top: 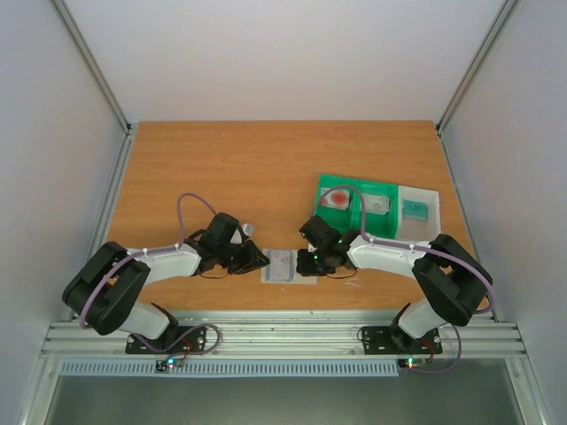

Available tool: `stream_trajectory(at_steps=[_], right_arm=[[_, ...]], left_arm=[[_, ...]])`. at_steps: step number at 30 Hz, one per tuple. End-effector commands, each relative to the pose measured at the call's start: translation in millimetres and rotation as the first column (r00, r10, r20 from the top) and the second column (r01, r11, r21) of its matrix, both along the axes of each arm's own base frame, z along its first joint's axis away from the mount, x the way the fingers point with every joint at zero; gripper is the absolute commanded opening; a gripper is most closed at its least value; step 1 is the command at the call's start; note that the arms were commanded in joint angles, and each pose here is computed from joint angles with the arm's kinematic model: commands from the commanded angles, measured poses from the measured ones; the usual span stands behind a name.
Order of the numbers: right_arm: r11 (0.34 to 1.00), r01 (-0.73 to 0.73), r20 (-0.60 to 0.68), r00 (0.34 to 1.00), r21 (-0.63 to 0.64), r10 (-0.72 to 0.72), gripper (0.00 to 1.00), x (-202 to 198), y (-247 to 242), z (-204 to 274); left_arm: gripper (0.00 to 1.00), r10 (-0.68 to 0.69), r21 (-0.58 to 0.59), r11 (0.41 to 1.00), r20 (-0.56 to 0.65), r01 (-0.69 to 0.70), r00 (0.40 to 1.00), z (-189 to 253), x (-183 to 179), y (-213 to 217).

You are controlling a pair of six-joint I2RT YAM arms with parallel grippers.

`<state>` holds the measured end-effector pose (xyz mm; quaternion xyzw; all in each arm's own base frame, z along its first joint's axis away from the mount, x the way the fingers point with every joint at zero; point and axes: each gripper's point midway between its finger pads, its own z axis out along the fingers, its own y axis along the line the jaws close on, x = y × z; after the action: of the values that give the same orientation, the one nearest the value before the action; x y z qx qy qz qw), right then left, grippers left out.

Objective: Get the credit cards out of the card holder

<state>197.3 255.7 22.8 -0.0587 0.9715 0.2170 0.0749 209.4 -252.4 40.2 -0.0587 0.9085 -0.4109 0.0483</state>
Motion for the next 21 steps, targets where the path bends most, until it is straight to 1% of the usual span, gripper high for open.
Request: stream_trajectory(at_steps=[1, 4, 10, 14, 18, 21], right_arm=[[0.996, -0.033, 0.048, 0.998, 0.082, 0.03, 0.23, 8, 17, 21], [0.994, -0.005, 0.049, 0.999, 0.108, 0.0, 0.24, 12, 21, 27], [0.995, 0.015, 0.059, 0.998, 0.102, -0.021, 0.24, 19, 22, 28], [0.991, -0.002, 0.087, 0.996, 0.136, -0.01, 0.23, 22, 27, 33], [0.991, 0.008, 0.076, 0.997, 0.135, -0.018, 0.21, 26, 27, 29], [0.988, 0.015, 0.046, 0.999, 0.154, -0.022, 0.2, 26, 28, 22]], left_arm=[[0.16, -0.007, -0.004, 1.0, 0.016, 0.007, 1.0, -1, -2, 0], [0.16, -0.001, 0.016, 1.0, 0.013, 0.001, 1.0, -6, -4, 4], [0.15, 0.008, 0.014, 1.0, -0.003, -0.008, 1.0, -11, -7, 5], [0.12, 0.016, 0.02, 1.0, 0.006, -0.016, 1.0, -8, -7, 8], [0.1, 0.02, 0.02, 1.0, 0.021, -0.02, 1.0, -1, -6, 8], [0.11, 0.03, 0.012, 0.999, 0.04, -0.03, 0.999, 7, -1, 7]])
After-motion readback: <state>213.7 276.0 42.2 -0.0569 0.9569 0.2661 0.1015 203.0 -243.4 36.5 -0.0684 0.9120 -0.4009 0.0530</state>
